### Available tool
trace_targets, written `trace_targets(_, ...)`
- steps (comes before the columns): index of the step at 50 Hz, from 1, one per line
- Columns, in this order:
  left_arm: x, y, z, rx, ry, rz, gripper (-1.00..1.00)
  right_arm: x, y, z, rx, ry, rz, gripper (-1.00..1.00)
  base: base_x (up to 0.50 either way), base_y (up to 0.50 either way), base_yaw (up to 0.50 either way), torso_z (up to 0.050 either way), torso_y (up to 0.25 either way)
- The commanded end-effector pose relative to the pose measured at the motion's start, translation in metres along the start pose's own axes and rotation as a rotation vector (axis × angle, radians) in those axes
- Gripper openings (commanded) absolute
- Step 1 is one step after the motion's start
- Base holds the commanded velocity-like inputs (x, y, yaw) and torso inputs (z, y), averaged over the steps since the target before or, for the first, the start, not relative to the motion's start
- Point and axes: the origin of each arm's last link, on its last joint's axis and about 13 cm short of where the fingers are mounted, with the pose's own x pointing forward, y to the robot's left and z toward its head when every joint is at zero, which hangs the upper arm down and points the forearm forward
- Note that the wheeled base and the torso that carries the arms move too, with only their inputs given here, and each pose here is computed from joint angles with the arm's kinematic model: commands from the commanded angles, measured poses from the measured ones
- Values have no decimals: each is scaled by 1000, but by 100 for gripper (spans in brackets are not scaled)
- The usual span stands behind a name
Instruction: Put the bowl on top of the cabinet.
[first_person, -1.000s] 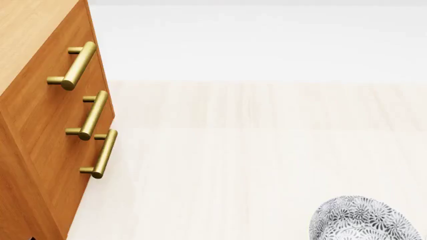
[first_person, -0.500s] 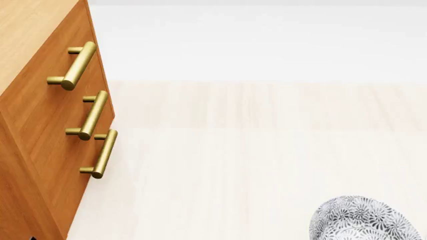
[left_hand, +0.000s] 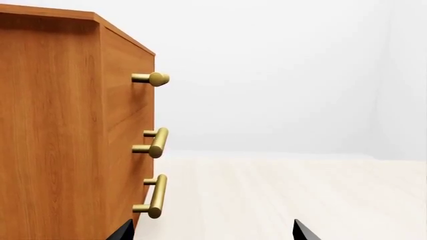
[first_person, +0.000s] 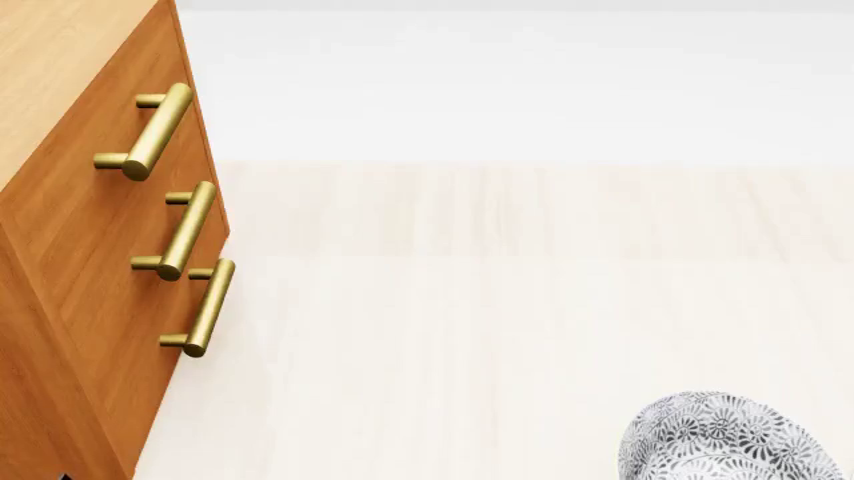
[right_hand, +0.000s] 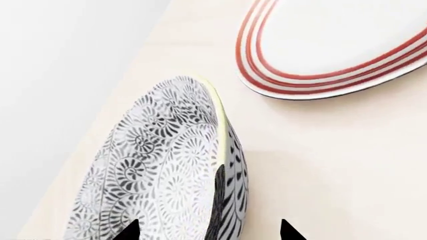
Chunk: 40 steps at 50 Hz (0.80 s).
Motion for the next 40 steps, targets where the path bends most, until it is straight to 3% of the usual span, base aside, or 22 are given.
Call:
trace_targets(1, 0, 0, 0, -1, 1, -1, 100, 9, 2, -4, -21, 17, -13, 100, 0, 0, 0, 0, 0)
trace_targets(12, 0, 0, 0, -3, 3, -1, 100, 8, 1, -2, -9, 12, -21, 100, 0, 0, 0, 0, 0)
trace_targets(13, 0, 0, 0, -3, 3, -1, 100, 7, 1, -2, -6, 11, -23, -100, 0, 0, 0, 0, 0)
trace_targets(40, 0, 1, 0, -10, 3, 3, 100, 3, -2, -1, 28, -12, -25, -100, 0, 0, 0, 0, 0)
